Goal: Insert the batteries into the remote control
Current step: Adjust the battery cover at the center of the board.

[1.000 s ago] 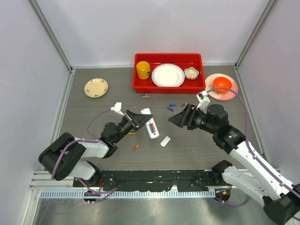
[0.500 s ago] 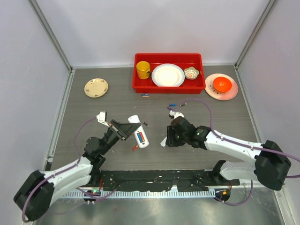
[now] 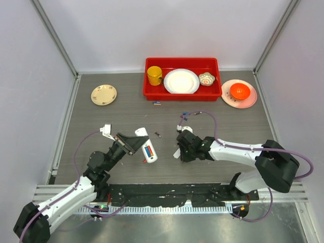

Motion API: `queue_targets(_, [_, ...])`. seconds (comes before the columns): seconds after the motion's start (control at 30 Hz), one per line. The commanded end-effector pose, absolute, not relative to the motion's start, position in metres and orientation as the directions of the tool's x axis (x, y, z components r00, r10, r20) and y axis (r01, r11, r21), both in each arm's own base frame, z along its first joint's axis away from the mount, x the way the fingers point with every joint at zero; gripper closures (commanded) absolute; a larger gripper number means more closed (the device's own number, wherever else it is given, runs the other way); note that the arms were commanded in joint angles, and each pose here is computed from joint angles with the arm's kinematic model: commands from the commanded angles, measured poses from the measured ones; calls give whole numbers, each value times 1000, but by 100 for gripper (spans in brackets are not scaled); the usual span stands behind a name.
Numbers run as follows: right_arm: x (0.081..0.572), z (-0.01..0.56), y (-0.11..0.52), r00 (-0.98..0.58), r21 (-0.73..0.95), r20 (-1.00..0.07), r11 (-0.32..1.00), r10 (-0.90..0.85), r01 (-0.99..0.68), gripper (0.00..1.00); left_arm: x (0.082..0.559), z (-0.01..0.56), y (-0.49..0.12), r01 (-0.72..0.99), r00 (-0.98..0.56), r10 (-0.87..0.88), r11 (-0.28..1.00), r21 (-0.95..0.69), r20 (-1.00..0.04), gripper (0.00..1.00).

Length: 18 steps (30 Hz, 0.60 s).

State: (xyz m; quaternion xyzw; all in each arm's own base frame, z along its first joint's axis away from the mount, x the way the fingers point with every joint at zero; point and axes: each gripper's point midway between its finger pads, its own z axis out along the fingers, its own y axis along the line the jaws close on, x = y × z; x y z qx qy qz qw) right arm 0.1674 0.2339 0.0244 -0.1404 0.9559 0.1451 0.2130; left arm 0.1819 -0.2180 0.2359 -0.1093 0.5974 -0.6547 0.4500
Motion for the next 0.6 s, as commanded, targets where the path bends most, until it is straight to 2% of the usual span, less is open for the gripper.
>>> queue_targets(0.0, [180,33,255,-849,256,-496,904,-181,-342,99,182,237,-216,472,-560,-728,112,-874,-395,100])
queue_targets(0.3, [197,29,260,-833,232,-536,924,-138,-303,99,182,236,-216,472,-558,-728,115,-874,-398,100])
queue_targets(0.57, [212,19,278,-835,222,-528,924,-155,-311,99,184,231,-215,462,-554,-730,129,-878,-399,100])
